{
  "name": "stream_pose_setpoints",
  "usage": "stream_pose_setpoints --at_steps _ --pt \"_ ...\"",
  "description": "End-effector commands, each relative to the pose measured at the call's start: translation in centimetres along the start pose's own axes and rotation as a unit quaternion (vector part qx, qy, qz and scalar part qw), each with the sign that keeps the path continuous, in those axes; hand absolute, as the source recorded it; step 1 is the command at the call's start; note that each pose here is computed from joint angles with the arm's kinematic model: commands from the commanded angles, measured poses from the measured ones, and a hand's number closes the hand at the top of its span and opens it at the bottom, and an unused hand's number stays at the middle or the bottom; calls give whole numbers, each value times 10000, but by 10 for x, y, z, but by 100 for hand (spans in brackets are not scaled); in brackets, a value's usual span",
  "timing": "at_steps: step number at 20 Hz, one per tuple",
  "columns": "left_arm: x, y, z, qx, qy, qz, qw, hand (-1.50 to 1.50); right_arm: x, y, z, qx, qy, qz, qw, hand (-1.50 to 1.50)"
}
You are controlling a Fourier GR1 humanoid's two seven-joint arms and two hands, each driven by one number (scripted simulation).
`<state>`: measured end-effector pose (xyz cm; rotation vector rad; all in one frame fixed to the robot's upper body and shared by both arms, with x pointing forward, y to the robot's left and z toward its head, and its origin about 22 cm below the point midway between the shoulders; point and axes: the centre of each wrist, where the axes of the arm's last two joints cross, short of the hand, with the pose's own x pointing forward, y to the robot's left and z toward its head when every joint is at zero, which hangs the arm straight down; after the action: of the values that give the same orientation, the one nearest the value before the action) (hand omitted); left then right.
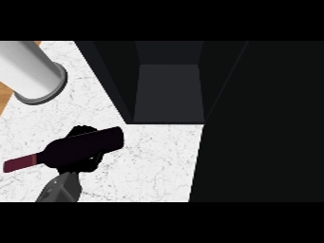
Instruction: Pick up the wine, place it into the cabinet and close the cabinet
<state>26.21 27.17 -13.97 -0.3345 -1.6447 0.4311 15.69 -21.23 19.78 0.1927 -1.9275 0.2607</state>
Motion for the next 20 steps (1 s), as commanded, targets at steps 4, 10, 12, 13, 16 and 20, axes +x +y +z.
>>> stream_pose_setpoints --at_steps 4,10,12,13,16,20 --pt "1 -47 3 -686 -67 95 9976 150 16 7 4 2 -220 -231 9995 -150" --pt "14 -104 13 -759 163 116 9969 150 10 1 0 47 -160 -335 9993 -150" --pt "17 -120 14 -755 98 48 9971 150 -1 -7 10 60 -181 -215 9996 -150" --pt "19 -134 12 -747 203 87 9970 150 16 -2 -4 98 -181 -290 9994 -150" --pt "6 -146 19 -724 350 98 9967 150 10 3 -7 132 -102 -316 9994 -150" --pt "-4 -150 37 -453 360 86 9983 150 9 9 11 49 -114 -171 9998 -150"
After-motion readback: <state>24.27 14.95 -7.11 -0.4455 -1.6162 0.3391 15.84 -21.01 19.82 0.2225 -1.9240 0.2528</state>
